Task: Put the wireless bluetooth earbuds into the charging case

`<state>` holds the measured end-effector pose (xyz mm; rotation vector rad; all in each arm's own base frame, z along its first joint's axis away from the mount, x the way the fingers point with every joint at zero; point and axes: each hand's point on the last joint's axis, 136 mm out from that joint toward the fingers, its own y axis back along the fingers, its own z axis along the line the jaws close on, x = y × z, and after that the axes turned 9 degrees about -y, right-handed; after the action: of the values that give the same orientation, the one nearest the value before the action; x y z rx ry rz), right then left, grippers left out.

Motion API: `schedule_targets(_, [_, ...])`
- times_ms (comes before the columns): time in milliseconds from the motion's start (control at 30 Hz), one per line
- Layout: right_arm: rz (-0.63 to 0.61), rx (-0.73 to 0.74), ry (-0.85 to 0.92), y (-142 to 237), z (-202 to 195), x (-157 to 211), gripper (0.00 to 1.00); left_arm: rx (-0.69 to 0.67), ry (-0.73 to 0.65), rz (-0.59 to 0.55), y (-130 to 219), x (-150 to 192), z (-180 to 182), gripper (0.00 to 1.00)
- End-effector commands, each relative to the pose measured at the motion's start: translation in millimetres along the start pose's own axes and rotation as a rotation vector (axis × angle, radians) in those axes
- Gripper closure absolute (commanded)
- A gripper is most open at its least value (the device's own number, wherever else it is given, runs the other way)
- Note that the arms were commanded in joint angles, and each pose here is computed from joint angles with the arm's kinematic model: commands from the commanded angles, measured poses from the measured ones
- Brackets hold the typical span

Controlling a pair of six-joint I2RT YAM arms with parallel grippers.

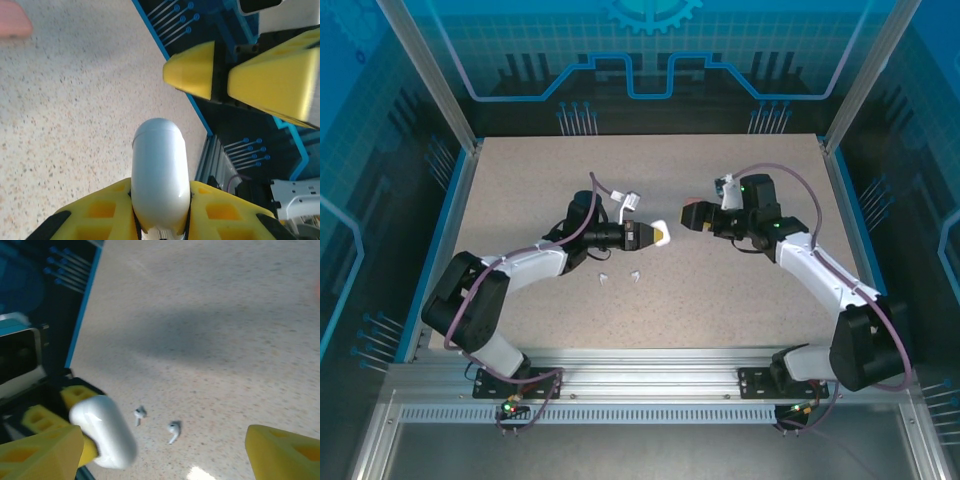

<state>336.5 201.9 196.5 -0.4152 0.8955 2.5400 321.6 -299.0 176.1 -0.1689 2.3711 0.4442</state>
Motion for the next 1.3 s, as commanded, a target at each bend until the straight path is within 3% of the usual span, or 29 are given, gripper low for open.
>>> schedule_targets(0, [0.056, -0.088, 0.11, -11, 24, 12, 0.15, 0.041, -0.045, 0.027, 6, -6, -13, 1.0])
schedule_targets(300, [0.133, -0.051, 0.116, -35, 14, 32, 0.16, 0.038, -0.061, 0.005, 8, -12, -13, 1.0])
schedule_targets(733, [0.101, 0.131, -0.1, -42, -78, 21, 0.21, 0.057, -0.098, -0.039, 17, -20, -27, 1.0])
schedule_targets(1100, [0.108, -0.134, 0.02, -10, -13, 26, 0.23, 0.059, -0.084, -0.033, 13, -18, -21, 1.0])
schedule_targets(1267, [0.152, -0.205, 0.057, -16, 9, 32, 0.27, 0.062, -0.078, -0.042, 12, -20, -20, 1.0])
